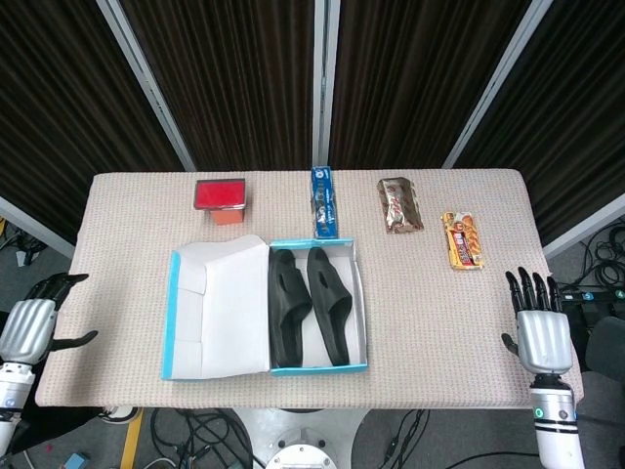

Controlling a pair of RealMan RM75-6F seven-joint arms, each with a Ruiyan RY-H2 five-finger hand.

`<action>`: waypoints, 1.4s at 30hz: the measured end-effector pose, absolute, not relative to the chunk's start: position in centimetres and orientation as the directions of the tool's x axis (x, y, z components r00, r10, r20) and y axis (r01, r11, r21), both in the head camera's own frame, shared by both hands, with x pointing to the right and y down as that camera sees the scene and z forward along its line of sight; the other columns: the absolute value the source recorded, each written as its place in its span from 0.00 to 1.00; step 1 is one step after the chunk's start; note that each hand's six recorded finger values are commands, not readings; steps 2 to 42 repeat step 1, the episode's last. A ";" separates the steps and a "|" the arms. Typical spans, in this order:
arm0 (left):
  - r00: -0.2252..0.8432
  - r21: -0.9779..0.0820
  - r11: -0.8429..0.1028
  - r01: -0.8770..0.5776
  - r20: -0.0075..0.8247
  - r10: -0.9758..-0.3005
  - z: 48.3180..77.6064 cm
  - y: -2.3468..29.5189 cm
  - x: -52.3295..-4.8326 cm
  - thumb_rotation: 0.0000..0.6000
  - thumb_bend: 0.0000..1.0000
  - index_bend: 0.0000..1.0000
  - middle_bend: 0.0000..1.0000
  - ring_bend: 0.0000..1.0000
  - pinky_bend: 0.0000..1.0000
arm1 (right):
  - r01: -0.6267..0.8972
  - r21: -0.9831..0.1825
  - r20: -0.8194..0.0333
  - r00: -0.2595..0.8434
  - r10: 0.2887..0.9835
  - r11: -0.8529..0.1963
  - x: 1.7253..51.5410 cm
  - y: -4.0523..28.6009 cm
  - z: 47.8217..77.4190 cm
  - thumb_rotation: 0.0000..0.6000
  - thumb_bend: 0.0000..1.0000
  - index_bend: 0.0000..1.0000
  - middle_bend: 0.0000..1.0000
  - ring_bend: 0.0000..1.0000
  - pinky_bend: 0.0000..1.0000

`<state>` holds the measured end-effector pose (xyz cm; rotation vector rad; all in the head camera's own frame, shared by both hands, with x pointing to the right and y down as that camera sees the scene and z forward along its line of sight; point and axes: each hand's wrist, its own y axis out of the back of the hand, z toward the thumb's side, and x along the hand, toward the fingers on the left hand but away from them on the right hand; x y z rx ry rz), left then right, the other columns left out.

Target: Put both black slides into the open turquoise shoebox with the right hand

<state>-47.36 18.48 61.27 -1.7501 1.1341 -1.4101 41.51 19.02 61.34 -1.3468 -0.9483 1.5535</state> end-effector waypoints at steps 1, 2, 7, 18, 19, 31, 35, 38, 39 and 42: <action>0.062 -0.865 -0.442 -0.236 0.440 -0.896 61.2 18.6 -47.5 1.00 0.04 0.19 0.22 0.12 0.18 | -0.117 -0.927 -0.352 -0.059 0.934 -0.357 41.5 19.0 61.4 1.00 0.00 0.00 0.02 0.00 0.01; 0.062 -0.865 -0.442 -0.236 0.440 -0.896 61.2 18.6 -47.5 1.00 0.04 0.19 0.22 0.12 0.18 | -0.117 -0.927 -0.352 -0.059 0.934 -0.357 41.5 19.0 61.4 1.00 0.00 0.00 0.02 0.00 0.01; 0.062 -0.865 -0.442 -0.236 0.440 -0.896 61.2 18.6 -47.5 1.00 0.04 0.19 0.22 0.12 0.18 | -0.117 -0.927 -0.352 -0.059 0.934 -0.357 41.5 19.0 61.4 1.00 0.00 0.00 0.02 0.00 0.01; 0.062 -0.865 -0.442 -0.236 0.440 -0.896 61.2 18.6 -47.5 1.00 0.04 0.19 0.22 0.12 0.18 | -0.117 -0.927 -0.352 -0.059 0.934 -0.357 41.5 19.0 61.4 1.00 0.00 0.00 0.02 0.00 0.01; 0.062 -0.865 -0.442 -0.236 0.440 -0.896 61.2 18.6 -47.5 1.00 0.04 0.19 0.22 0.12 0.18 | -0.117 -0.927 -0.352 -0.059 0.934 -0.357 41.5 19.0 61.4 1.00 0.00 0.00 0.02 0.00 0.01; 0.062 -0.865 -0.442 -0.236 0.440 -0.896 61.2 18.6 -47.5 1.00 0.04 0.19 0.22 0.12 0.18 | -0.117 -0.927 -0.352 -0.059 0.934 -0.357 41.5 19.0 61.4 1.00 0.00 0.00 0.02 0.00 0.01; 0.062 -0.865 -0.442 -0.236 0.440 -0.896 61.2 18.6 -47.5 1.00 0.04 0.19 0.22 0.12 0.18 | -0.117 -0.927 -0.352 -0.059 0.934 -0.357 41.5 19.0 61.4 1.00 0.00 0.00 0.02 0.00 0.01; 0.062 -0.865 -0.442 -0.236 0.440 -0.896 61.2 18.6 -47.5 1.00 0.04 0.19 0.22 0.12 0.18 | -0.117 -0.927 -0.352 -0.059 0.934 -0.357 41.5 19.0 61.4 1.00 0.00 0.00 0.02 0.00 0.01; 0.062 -0.865 -0.442 -0.236 0.440 -0.896 61.2 18.6 -47.5 1.00 0.04 0.19 0.22 0.12 0.18 | -0.117 -0.927 -0.352 -0.059 0.934 -0.357 41.5 19.0 61.4 1.00 0.00 0.00 0.02 0.00 0.01; 0.062 -0.865 -0.442 -0.236 0.440 -0.896 61.2 18.6 -47.5 1.00 0.04 0.19 0.22 0.12 0.18 | -0.117 -0.927 -0.352 -0.059 0.934 -0.357 41.5 19.0 61.4 1.00 0.00 0.00 0.02 0.00 0.01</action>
